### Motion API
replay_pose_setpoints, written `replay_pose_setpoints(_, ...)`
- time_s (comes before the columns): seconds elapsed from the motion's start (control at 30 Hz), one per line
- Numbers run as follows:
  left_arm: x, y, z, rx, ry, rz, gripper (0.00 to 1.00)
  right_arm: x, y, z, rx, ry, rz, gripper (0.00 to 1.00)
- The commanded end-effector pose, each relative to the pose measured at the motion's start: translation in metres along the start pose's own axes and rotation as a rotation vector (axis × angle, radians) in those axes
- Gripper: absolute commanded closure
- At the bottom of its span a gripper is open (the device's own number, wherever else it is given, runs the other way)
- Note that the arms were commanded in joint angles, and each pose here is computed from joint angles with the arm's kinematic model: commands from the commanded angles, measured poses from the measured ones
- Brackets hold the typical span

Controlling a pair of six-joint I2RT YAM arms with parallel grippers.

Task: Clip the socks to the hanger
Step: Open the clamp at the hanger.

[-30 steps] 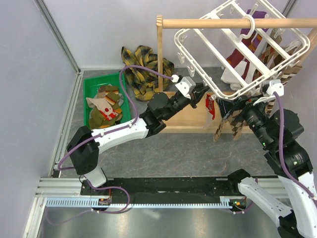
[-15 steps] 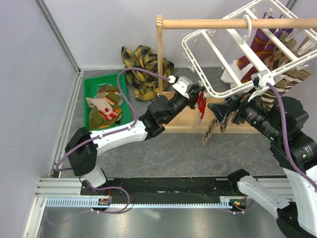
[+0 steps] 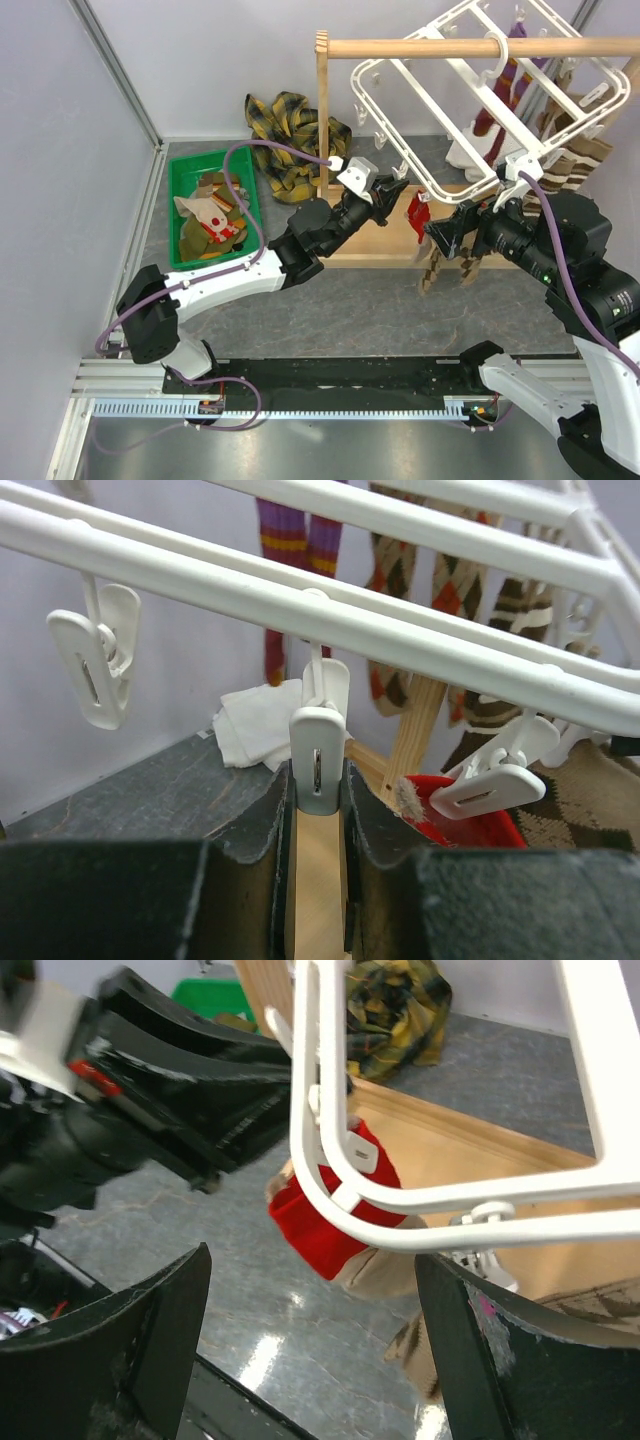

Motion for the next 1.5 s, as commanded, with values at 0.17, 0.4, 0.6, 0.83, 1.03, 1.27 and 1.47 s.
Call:
replay_pose_setpoints(0.17, -0.008, -0.002, -0.001, 0.048, -0.026, 0.059, 0.98, -0.022, 0.007, 0.002, -0.046, -0.001, 0.000, 0.10)
replay_pose_setpoints(0.4, -0.008, 0.004, -0.003, 0.044, -0.021, 0.095, 0.98, -0.025, -0.002, 0.027, -0.066, -0.165, -0.032, 0.10)
replay_pose_setpoints(0.6, -0.008, 0.012, -0.005, 0.041, -0.010, 0.124, 0.98, -0.022, -0.027, 0.044, -0.006, -0.271, -0.128, 0.10)
replay_pose_setpoints(0.83, -0.010, 0.020, -0.015, 0.061, 0.011, 0.151, 0.98, 0.017, -0.033, 0.043, 0.093, -0.287, -0.115, 0.10)
replay_pose_setpoints(1.03, -0.012, 0.023, -0.025, 0.126, 0.041, 0.159, 0.98, 0.040, -0.035, 0.023, 0.172, -0.165, -0.154, 0.11)
replay_pose_setpoints(1.27, -0.016, 0.030, -0.035, 0.175, 0.082, 0.175, 0.98, 0.051, -0.034, -0.010, 0.202, 0.049, -0.216, 0.11)
replay_pose_setpoints(1.47, -0.018, 0.030, -0.043, 0.190, 0.127, 0.175, 0.98, 0.055, -0.028, -0.033, 0.214, 0.190, -0.248, 0.12)
Point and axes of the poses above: each gripper's point midway between its finger pads, its own x axis out along the fingers, its own z axis along the line the jaws close on, y = z × x, the point moved 2 cm from there along -x, back along the fingers, and after that the axes turned 14 degrees about -x, right-handed, at the moved point
